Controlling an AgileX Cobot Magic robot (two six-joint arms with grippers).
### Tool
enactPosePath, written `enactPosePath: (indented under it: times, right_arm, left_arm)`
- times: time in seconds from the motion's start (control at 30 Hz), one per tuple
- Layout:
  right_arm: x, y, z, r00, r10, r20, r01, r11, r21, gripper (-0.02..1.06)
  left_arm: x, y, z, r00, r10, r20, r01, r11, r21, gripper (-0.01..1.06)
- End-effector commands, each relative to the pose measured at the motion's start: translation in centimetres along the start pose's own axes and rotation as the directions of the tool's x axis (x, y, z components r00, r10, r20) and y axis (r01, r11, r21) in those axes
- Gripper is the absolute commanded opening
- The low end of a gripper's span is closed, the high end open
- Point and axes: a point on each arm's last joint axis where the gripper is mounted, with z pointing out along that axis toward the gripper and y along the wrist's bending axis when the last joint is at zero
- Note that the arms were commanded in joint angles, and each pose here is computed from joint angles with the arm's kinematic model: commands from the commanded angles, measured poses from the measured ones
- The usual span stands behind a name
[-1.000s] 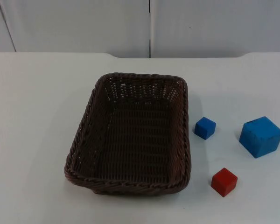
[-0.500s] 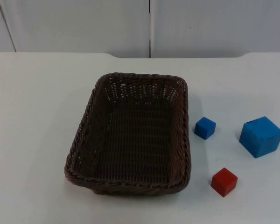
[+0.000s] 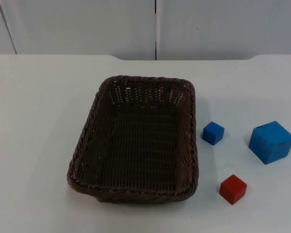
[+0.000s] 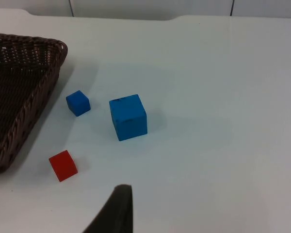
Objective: Pick up the basket with the left hand and place the largest block into the basket with the right hand.
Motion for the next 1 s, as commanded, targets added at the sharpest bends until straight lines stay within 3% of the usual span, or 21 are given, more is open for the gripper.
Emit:
enactPosePath:
  times: [0.0,0.27,0.67,0.97]
  right_arm:
    - [0.0,0.0,0.0,1.0,0.007,0.005,-0.007,1.0,0.002,1.05]
    - [0.0,0.0,0.0,1.0,0.007,0.005,-0.007,1.0,0.002,1.05]
    - [0.0,0.0,0.0,1.0,0.007,0.005,-0.007,1.0,0.002,1.05]
    - [0.0,0.0,0.0,1.0,0.007,0.005,-0.007,1.0,0.002,1.05]
  left_arm:
    - [-1.5,-0.2,0.5,1.0,0.01,0.02,-0.011,0.999,0.031,1.05]
    - [-5.0,-0.5,3.3,0.999,0.014,-0.046,-0.009,0.993,0.115,1.05]
    - [-5.9,-0.3,8.6,0.982,0.025,-0.188,0.015,0.978,0.21,1.05]
    - [-6.3,0.1,11.7,0.966,0.025,-0.256,0.034,0.975,0.221,1.05]
